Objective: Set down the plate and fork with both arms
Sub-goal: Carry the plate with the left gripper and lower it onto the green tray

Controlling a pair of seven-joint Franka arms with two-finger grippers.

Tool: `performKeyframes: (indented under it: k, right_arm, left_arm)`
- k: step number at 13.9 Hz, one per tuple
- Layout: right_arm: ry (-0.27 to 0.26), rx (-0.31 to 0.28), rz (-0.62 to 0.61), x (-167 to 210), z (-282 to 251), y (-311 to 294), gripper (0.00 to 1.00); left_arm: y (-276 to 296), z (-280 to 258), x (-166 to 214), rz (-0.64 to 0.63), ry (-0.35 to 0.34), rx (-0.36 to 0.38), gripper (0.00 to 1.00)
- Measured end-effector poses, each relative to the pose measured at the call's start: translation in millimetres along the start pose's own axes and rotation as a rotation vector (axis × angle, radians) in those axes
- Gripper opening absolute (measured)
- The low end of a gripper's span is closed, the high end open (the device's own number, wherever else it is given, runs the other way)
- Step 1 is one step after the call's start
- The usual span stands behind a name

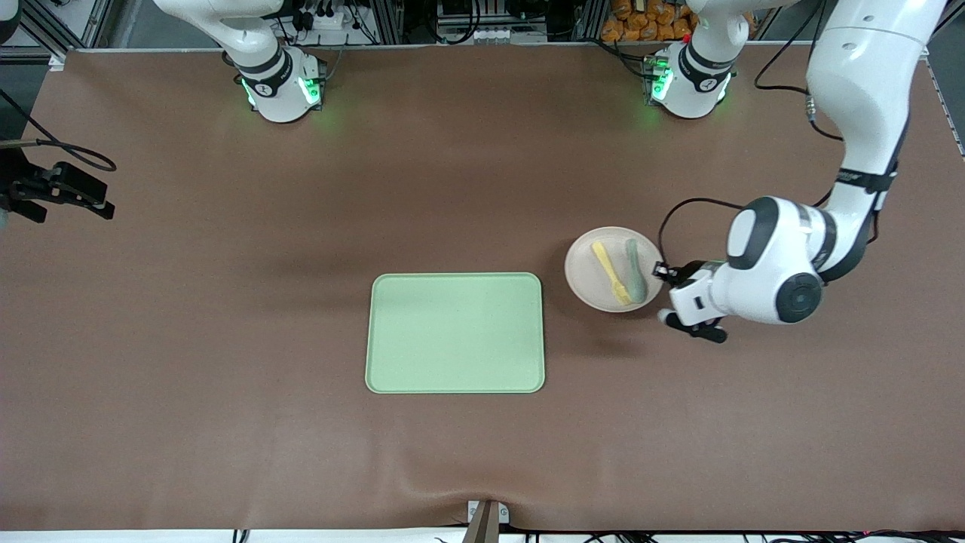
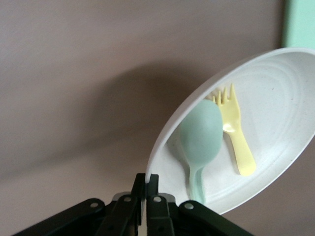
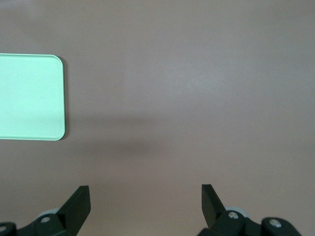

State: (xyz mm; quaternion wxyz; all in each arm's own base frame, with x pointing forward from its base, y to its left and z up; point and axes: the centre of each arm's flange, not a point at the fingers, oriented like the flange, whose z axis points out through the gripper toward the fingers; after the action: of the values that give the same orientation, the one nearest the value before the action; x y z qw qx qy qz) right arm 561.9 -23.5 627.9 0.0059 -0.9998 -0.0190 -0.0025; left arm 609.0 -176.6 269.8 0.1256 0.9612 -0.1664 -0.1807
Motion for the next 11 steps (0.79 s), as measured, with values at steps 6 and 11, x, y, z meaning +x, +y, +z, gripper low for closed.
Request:
performKeyframes:
  k: [6,11]
  right_arm:
    - [0.0,0.0,0.001,0.0,0.1,0.4,1.0]
    - [-0.003,0.0,0.002,0.4,2.0,1.3,1.0]
  left_arm:
    - [89.0,17.5,51.8,0.027,0.025,-0.027,0.05]
    - [132.2,41.9,84.0,-0.028,0.084,-0.048,0.05]
